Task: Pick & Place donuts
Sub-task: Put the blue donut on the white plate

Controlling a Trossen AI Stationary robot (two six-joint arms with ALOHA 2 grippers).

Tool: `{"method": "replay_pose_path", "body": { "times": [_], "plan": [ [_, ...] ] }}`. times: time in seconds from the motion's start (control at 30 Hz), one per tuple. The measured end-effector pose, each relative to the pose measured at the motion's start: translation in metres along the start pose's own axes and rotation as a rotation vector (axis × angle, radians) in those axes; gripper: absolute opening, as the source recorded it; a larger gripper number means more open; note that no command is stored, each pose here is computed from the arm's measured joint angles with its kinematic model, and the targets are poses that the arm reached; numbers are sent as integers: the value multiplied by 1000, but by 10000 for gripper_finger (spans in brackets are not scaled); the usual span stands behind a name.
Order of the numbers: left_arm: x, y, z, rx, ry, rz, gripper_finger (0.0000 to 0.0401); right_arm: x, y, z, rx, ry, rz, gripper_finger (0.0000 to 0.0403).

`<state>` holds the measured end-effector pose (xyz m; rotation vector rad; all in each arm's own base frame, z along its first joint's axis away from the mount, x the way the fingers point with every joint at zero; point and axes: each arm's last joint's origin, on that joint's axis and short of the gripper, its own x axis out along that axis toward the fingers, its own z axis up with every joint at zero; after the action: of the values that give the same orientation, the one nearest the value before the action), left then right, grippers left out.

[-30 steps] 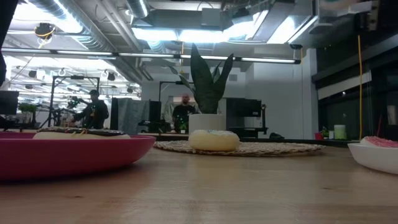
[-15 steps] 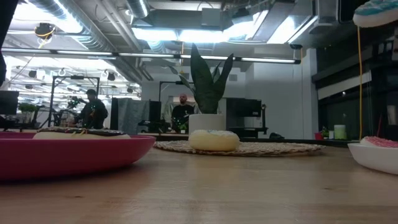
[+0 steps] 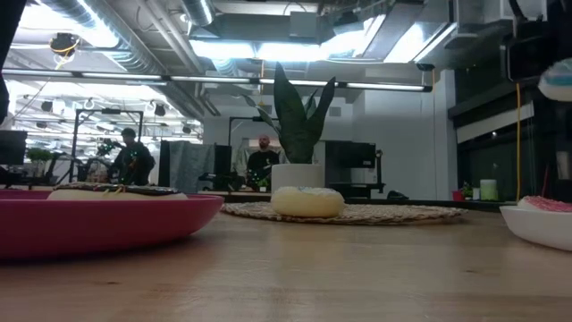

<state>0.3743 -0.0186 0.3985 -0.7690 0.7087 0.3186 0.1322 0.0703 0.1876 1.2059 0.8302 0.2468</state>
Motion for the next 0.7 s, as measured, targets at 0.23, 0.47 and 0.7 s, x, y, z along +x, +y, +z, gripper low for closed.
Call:
{"method": "replay_pose_path", "body": {
  "times": [0.23,0.47,0.7],
  "plan": [
    [0,0,0,0,0,0,166,4,-12,-10,58,7,-51,8],
    [0,0,0,0,0,0,166,9,-22,-16,101,11,-145,8],
    [0,0,0,0,0,0,165,22,-29,-16,113,53,-212,7]
  ]
}}
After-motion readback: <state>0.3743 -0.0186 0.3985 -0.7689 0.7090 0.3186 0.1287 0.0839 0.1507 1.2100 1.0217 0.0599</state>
